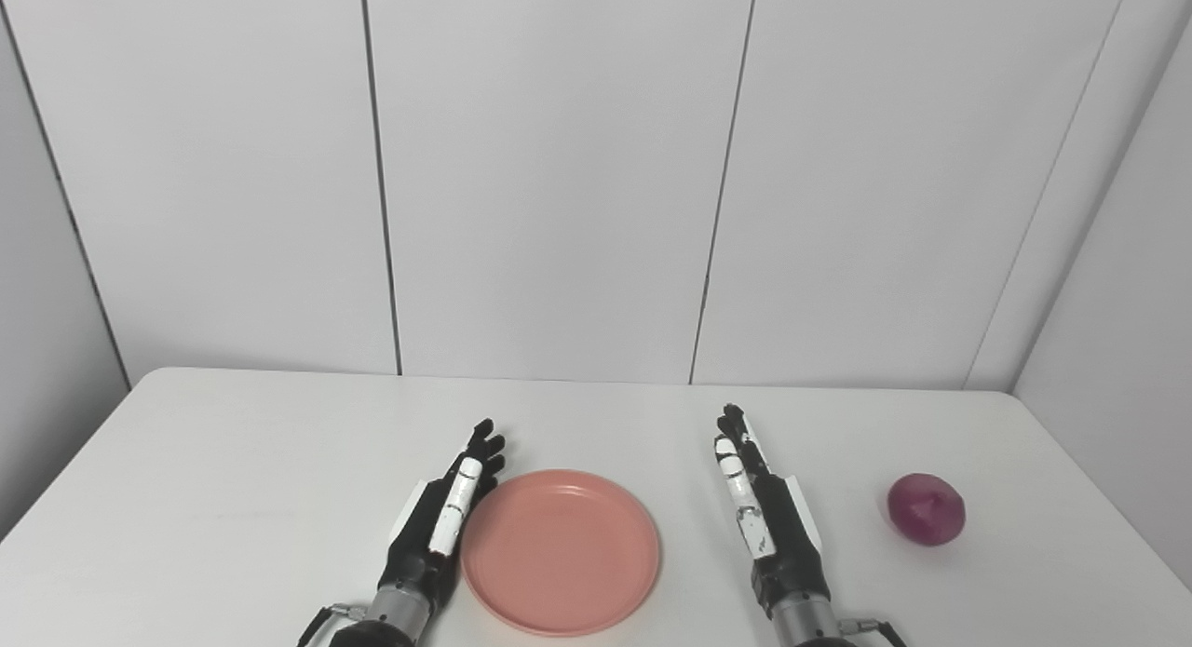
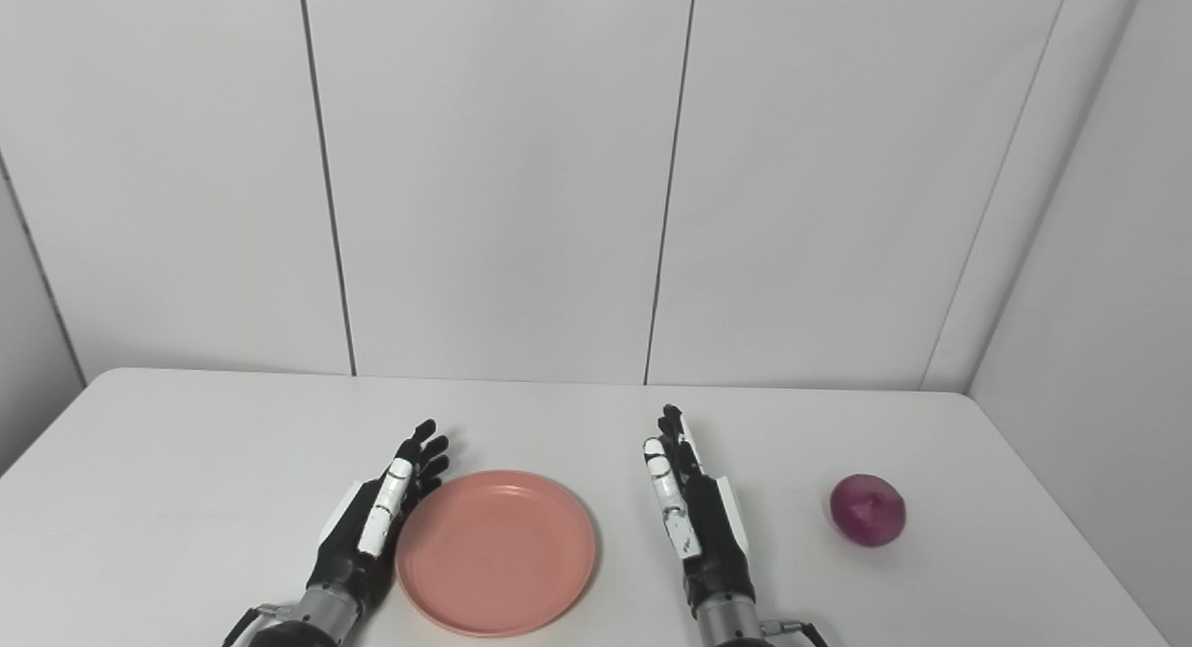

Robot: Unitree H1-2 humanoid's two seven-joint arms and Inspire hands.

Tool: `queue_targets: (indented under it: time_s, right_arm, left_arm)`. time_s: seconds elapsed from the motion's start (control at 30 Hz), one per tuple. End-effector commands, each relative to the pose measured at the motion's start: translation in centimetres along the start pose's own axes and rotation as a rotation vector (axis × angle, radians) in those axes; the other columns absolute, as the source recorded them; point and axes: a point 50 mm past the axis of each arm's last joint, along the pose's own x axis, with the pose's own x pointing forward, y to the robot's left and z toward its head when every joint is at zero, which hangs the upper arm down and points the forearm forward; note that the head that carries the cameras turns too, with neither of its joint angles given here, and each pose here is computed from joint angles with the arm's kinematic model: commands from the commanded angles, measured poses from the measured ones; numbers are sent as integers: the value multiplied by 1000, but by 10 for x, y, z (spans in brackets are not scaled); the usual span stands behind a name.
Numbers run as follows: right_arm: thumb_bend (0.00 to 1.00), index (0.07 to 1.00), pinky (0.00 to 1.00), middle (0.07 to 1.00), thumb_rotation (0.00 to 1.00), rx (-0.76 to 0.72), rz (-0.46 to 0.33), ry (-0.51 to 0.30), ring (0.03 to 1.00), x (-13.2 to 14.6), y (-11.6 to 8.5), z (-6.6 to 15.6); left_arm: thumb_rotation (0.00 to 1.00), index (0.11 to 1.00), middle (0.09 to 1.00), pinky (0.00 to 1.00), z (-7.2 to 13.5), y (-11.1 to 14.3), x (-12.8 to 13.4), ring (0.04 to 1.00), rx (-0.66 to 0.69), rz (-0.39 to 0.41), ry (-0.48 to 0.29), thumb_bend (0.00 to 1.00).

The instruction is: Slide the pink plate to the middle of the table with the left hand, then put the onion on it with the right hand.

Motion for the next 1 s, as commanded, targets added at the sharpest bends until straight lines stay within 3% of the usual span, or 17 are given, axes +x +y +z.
queue_targets:
  time_s: [0.0,0.7,0.97]
  right_arm:
    - [606,985,1000,979,975,5,0,-101,969,16,5,24]
    - [618,988,1000,983,990,-7,2,-110,972,20,4,36]
    - [618,979,1000,963,989,-72,-48,-161,951,26,-12,55]
  left_arm:
    - [1000,969,967,971,13,-3,7,963,13,-15,-48,675]
    - [1000,971,968,974,23,0,12,970,10,-24,-69,672]
    - [1000,973,969,975,25,1,12,972,31,-29,-62,672]
